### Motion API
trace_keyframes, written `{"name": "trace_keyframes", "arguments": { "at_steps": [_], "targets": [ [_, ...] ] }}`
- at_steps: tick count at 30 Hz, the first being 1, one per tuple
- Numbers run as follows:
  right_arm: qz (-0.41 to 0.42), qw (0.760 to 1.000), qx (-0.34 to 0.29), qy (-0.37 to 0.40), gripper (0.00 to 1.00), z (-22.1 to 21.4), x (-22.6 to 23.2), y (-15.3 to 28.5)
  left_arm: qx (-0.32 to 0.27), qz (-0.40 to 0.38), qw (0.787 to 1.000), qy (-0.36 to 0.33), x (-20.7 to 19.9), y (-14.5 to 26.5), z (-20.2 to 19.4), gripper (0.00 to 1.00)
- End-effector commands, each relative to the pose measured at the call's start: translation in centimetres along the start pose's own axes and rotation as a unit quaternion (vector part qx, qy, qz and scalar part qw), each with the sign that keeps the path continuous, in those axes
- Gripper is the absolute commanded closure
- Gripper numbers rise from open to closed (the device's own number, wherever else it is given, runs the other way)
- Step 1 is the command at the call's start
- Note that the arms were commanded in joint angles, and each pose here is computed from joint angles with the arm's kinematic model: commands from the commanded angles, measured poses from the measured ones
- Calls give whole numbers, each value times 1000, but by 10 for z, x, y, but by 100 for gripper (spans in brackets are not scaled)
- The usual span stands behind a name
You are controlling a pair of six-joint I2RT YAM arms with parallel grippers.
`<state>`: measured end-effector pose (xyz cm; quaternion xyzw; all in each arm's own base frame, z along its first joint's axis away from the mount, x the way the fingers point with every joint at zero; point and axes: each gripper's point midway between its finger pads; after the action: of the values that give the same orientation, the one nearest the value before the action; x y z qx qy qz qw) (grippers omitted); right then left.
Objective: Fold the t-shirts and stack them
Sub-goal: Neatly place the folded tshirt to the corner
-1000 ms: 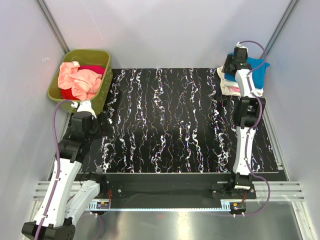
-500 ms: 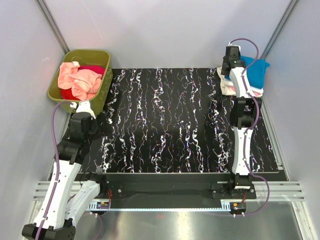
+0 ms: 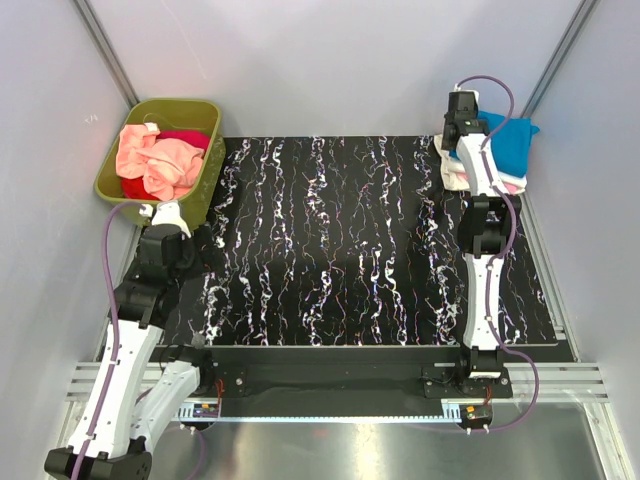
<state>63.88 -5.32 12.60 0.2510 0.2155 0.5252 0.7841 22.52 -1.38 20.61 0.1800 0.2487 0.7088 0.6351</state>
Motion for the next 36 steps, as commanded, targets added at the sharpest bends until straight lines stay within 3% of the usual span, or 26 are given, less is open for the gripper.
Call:
{"name": "trace_keyframes", "arguments": {
  "at_steps": [1,25,36],
  "targets": [
    [11,999,-25,26,58,13,23,10,-32,-3,999,6,-1,1,14,1],
    [-83,995,-29,56,56,6,0,2,-37,-8,999,6,-1,3,15,1],
    [-104,992,-29,64,63,3,-6,0,-38,-9,999,7,-1,3,16,1]
  ]
}}
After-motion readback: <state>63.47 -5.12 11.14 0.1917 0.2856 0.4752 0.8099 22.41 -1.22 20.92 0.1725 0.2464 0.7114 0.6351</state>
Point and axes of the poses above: each gripper's point midway between its finger pads, its own y axis back along the fingers, its own x axis along the line the jaws close on, z = x × y, and after that the axes turned 6 degrees about -y, right-handed
